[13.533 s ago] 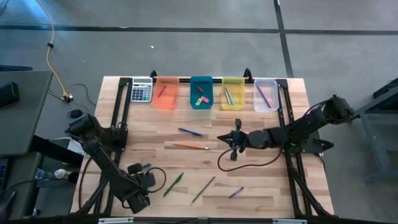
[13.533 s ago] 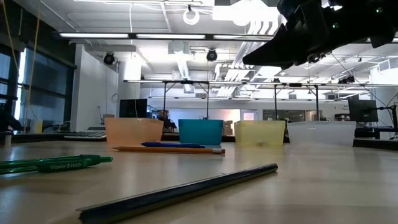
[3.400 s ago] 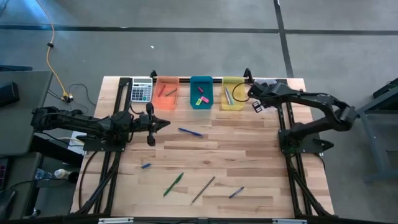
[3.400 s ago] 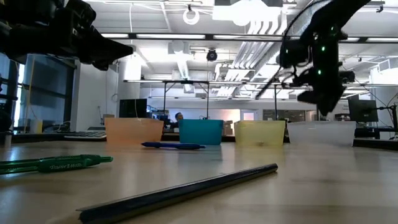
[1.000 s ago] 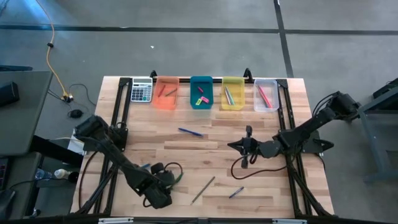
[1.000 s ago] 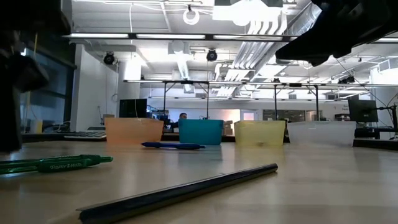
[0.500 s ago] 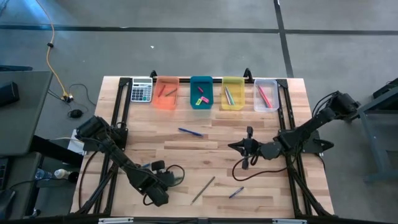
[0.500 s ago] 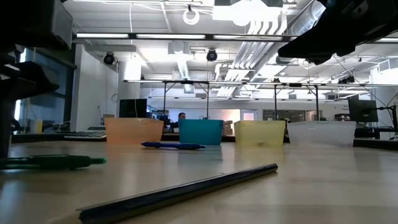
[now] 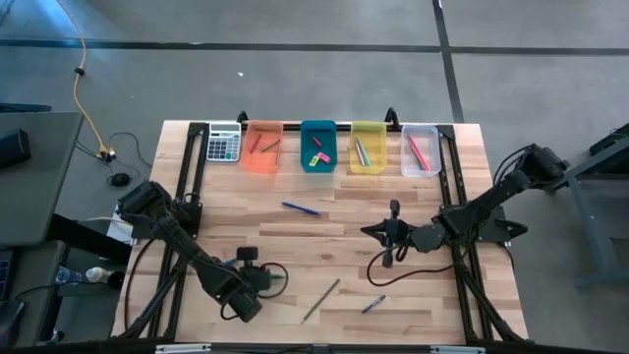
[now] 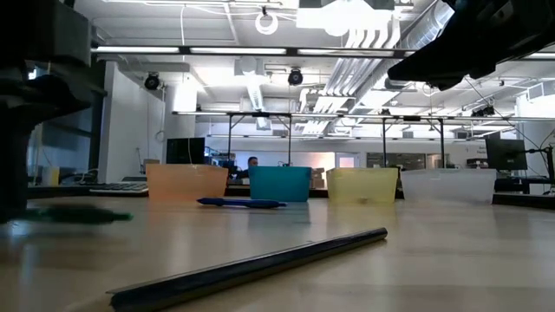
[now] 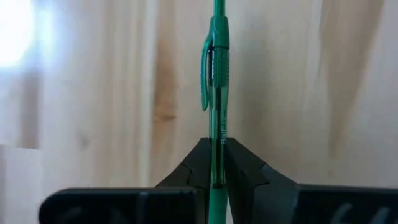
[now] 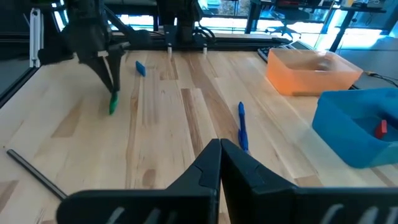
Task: Sort crayons/erasers/pens/pencils in bins
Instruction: Put the dark green ballpen into the yellow bin
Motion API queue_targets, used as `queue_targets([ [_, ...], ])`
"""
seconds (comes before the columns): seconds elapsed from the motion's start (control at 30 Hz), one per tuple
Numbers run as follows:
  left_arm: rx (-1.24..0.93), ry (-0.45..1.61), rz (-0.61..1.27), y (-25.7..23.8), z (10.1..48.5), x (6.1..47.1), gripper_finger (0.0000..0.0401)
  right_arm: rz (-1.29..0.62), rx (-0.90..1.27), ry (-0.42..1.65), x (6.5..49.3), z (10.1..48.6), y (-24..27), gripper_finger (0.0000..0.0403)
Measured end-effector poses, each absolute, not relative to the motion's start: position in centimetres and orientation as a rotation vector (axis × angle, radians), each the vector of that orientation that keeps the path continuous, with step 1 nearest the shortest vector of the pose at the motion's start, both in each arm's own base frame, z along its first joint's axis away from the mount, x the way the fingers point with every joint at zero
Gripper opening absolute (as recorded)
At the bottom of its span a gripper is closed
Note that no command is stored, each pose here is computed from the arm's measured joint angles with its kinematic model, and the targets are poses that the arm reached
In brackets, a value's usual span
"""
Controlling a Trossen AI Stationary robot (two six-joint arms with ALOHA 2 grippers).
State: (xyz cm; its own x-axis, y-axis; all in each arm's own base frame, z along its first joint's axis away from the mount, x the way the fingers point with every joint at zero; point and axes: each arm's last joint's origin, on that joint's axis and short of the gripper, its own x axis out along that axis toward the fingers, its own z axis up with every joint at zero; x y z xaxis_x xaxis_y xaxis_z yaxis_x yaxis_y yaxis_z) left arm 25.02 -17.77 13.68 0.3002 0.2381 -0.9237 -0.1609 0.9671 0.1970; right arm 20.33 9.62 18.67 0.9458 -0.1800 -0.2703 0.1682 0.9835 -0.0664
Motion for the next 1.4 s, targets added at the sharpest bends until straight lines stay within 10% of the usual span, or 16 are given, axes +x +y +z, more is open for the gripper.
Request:
queue_targets([
  [0.47, -0.085, 0.809, 0.196, -15.4, 16.1, 23.4, 0.0012, -0.204, -0.02, 0.36, 20.8, 16.8, 9.7, 0.0],
  [0.97, -0.211, 0.108, 0.063, -11.5, 17.2, 24.8, 0.0012, -0.041, 0.122, -0.018, 26.6, 15.5, 11.8, 0.0004],
  [1.4, -0.212, -0.013, 0.097, -9.8, 18.4, 25.9, 0.0012, -0.072, 0.124, -0.116, 33.1, 20.0, 13.4, 0.0162],
])
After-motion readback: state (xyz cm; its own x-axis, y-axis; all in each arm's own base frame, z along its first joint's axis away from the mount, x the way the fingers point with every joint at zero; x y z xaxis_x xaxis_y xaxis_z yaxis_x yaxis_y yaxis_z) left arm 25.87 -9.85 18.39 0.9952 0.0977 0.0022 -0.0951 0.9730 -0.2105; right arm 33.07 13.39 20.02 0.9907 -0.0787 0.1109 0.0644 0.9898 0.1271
